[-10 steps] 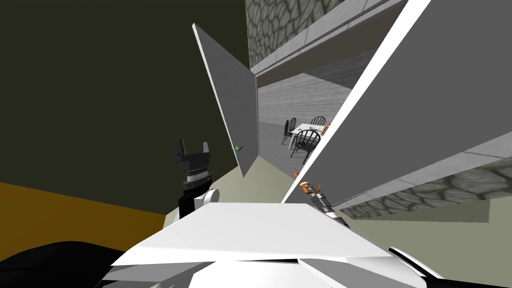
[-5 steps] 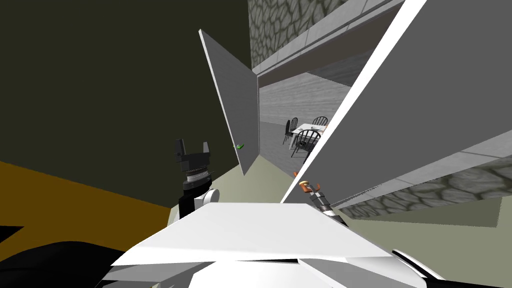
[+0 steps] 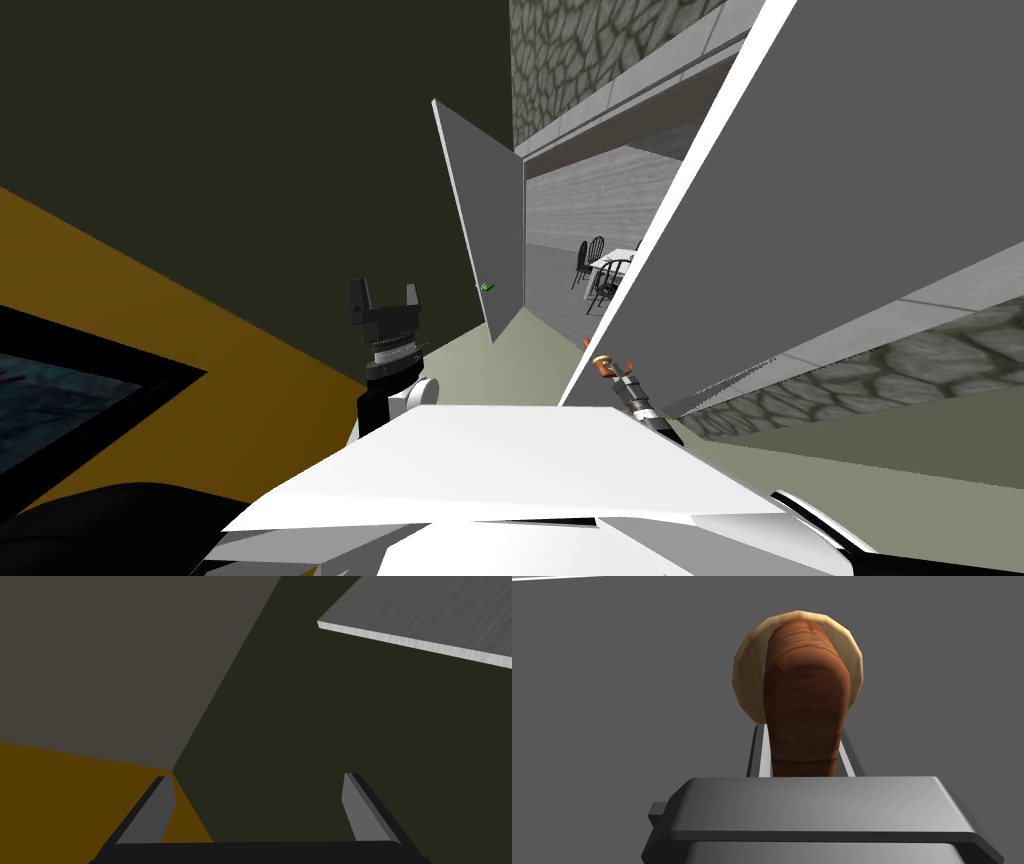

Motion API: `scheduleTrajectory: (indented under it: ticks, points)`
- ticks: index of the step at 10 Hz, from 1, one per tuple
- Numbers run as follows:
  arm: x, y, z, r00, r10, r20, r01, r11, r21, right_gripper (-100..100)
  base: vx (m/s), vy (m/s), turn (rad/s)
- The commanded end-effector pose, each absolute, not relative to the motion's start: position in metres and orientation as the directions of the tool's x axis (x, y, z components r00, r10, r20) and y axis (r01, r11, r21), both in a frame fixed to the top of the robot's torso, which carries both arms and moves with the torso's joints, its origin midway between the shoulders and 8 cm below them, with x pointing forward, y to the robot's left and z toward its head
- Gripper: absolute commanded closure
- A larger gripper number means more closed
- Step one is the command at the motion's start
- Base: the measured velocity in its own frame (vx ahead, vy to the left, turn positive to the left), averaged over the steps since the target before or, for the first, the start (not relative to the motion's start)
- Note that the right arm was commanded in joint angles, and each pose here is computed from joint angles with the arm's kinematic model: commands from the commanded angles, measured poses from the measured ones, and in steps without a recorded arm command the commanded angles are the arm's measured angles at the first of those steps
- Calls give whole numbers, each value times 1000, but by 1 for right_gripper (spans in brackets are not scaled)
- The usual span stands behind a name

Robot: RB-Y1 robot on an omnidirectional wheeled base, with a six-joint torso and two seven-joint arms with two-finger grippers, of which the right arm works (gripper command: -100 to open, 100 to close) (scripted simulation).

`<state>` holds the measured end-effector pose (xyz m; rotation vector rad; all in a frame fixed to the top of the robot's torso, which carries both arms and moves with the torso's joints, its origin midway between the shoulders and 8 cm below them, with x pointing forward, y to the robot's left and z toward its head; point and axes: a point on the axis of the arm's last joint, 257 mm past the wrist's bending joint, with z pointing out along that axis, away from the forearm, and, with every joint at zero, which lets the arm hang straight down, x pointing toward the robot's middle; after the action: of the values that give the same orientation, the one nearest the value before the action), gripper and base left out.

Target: Pull the door open

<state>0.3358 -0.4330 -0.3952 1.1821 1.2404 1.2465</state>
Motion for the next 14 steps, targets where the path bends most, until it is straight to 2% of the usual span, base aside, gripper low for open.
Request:
scheduleTrajectory:
  ticks: [1,14]
  points:
    - [345,-427,-397,-44,999,5,-3,-5,1000,100,-213,-82,164]
    - [410,-409,-393,22,1000,2,-2,-2,1000,100,-182,-67,137]
